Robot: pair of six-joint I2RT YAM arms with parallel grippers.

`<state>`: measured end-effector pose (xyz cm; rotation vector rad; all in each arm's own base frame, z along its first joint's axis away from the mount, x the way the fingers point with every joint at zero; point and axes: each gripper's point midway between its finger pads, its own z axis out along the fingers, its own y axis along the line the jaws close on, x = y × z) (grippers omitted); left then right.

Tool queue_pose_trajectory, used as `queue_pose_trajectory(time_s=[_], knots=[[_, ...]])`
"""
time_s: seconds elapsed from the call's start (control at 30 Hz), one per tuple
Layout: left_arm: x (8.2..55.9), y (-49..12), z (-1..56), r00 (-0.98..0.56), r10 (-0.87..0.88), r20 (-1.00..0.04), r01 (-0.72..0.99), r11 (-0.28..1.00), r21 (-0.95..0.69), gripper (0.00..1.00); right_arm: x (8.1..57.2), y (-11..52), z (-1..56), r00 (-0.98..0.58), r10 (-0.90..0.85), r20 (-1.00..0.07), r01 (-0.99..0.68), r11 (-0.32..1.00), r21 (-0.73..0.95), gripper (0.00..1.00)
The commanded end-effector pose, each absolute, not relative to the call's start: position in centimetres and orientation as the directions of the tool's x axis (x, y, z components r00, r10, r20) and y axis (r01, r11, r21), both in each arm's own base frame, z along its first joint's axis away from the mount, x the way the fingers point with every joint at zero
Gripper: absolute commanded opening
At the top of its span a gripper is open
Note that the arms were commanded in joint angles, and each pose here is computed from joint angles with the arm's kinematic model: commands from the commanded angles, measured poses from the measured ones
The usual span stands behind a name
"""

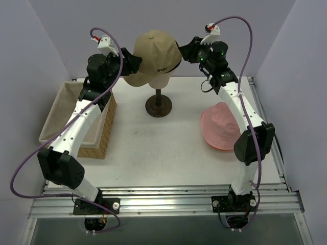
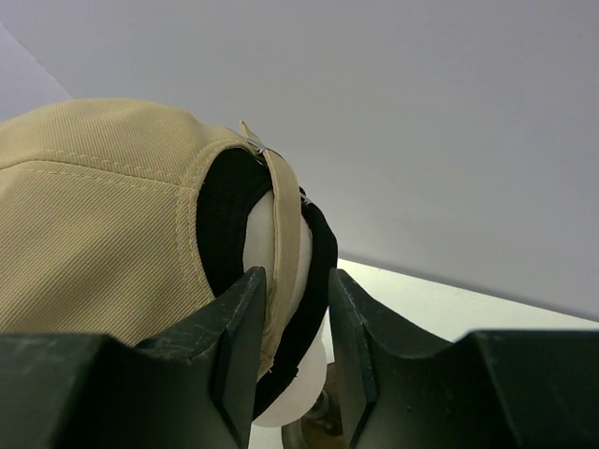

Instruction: Stack the hats

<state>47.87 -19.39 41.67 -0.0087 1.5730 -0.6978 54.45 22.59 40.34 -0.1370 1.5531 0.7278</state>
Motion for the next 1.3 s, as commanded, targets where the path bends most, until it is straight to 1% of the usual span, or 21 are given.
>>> queue_pose_trajectory(time_s=[0.0,0.17,0.37,0.67,0.77,0.93,1.13,1.27], knots=[[47.9,-19.2,44.2,-0.075,-0.415,-0.907,0.425,0.809,-0.406,0.70,55.3,23.3,38.0,-0.168,0.311,-0.936,-0.467,0.811,0.353,0.28],[48.2,-19.4,43.9,-0.084,-0.415,-0.906,0.424,0.808,-0.410,0.70,55.8,23.9,35.8,-0.215,0.289,-0.933,-0.448,0.820,0.357,0.26],[48.3,-19.5,43.9,-0.086,-0.417,-0.905,0.428,0.804,-0.412,0.70,56.2,24.3,34.0,-0.254,0.272,-0.928,-0.430,0.828,0.360,0.26],[48.5,-19.8,43.2,-0.100,-0.414,-0.905,0.428,0.803,-0.415,0.70,56.7,24.6,32.6,-0.282,0.254,-0.925,-0.418,0.835,0.357,0.26],[48.4,-20.0,42.9,-0.106,-0.419,-0.902,0.431,0.798,-0.422,0.70,57.4,24.6,32.4,-0.284,0.243,-0.928,-0.422,0.837,0.348,0.27],[47.3,-20.6,42.8,-0.109,-0.426,-0.898,0.447,0.786,-0.427,0.70,57.8,25.3,33.5,-0.265,0.200,-0.943,-0.493,0.813,0.311,0.29],[46.2,-20.6,42.8,-0.107,-0.443,-0.890,0.457,0.773,-0.440,0.70,58.4,25.3,33.6,-0.259,0.175,-0.950,-0.506,0.813,0.288,0.31],[45.3,-20.3,43.5,-0.092,-0.444,-0.891,0.460,0.775,-0.434,0.70,58.4,25.2,34.7,-0.233,0.160,-0.959,-0.541,0.798,0.265,0.35]])
